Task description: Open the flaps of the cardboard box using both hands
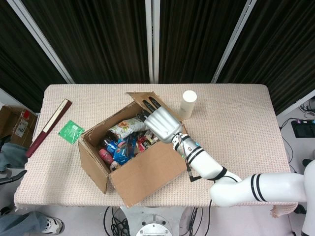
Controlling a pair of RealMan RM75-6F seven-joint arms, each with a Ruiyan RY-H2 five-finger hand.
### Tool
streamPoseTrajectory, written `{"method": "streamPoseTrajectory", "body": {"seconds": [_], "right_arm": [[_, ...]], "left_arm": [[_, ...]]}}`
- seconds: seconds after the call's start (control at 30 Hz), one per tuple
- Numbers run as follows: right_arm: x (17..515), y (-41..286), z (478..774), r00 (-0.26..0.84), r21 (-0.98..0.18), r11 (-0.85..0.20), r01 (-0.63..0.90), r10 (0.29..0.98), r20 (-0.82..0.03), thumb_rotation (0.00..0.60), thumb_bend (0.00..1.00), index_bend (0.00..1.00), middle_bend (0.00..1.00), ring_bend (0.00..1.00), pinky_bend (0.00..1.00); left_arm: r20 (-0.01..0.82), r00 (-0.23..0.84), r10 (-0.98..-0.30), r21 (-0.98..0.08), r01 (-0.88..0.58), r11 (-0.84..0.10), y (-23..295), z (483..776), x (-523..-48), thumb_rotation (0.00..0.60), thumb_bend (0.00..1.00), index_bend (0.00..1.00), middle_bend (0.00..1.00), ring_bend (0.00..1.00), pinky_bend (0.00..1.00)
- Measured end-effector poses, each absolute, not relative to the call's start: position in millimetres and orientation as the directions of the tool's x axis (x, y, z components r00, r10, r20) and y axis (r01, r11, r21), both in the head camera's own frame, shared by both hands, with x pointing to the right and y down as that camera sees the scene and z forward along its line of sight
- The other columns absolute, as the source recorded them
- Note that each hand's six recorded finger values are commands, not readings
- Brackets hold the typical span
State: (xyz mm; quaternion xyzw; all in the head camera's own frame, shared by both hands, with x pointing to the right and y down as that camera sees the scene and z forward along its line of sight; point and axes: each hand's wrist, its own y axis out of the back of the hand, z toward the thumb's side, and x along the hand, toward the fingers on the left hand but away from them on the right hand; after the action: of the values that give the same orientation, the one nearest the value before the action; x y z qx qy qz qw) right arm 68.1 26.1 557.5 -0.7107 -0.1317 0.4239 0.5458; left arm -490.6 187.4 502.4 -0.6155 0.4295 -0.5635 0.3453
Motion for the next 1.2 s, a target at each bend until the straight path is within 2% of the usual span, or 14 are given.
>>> {"method": "streamPoseTrajectory", "body": {"seconds": [0.4, 0.67, 0.9, 1.07, 1.2], "right_arm": [[121.3, -3.1, 542.7, 0.528, -0.901, -0.383, -0.205, 0.731, -0.432, 0.600, 0.95, 0.17, 0.23, 0.00, 0.00], [165.4, -18.9, 547.7, 0.454, -0.895, -0.402, -0.194, 0.772, -0.445, 0.600, 0.95, 0.15, 0.23, 0.00, 0.00], [204.5, -31.8, 551.1, 0.379, -0.891, -0.419, -0.174, 0.807, -0.453, 0.600, 0.95, 0.08, 0.23, 0.00, 0.00], [214.6, -32.8, 543.4, 0.380, -0.902, -0.408, -0.144, 0.819, -0.431, 0.600, 0.95, 0.06, 0.18, 0.00, 0.00], [224.8, -25.7, 528.0, 0.398, -0.925, -0.359, -0.127, 0.835, -0.379, 0.600, 0.94, 0.03, 0.09, 0.00, 0.00]], "left_arm": [[0.405, 0.017, -0.914, -0.905, -0.134, -0.403, 182.3, 505.9, -479.9, 0.421, 0.10, 0.09, 0.17, 0.12, 0.23], [0.416, 0.027, -0.909, -0.899, -0.137, -0.415, 179.3, 511.3, -473.0, 0.421, 0.10, 0.09, 0.17, 0.12, 0.23], [0.421, 0.025, -0.906, -0.897, -0.138, -0.421, 178.7, 514.2, -472.4, 0.420, 0.09, 0.09, 0.17, 0.12, 0.23], [0.420, 0.027, -0.907, -0.897, -0.135, -0.420, 177.7, 514.7, -471.1, 0.423, 0.09, 0.09, 0.17, 0.12, 0.23], [0.418, 0.028, -0.908, -0.899, -0.129, -0.418, 178.3, 514.7, -470.9, 0.420, 0.09, 0.09, 0.17, 0.12, 0.23]]}}
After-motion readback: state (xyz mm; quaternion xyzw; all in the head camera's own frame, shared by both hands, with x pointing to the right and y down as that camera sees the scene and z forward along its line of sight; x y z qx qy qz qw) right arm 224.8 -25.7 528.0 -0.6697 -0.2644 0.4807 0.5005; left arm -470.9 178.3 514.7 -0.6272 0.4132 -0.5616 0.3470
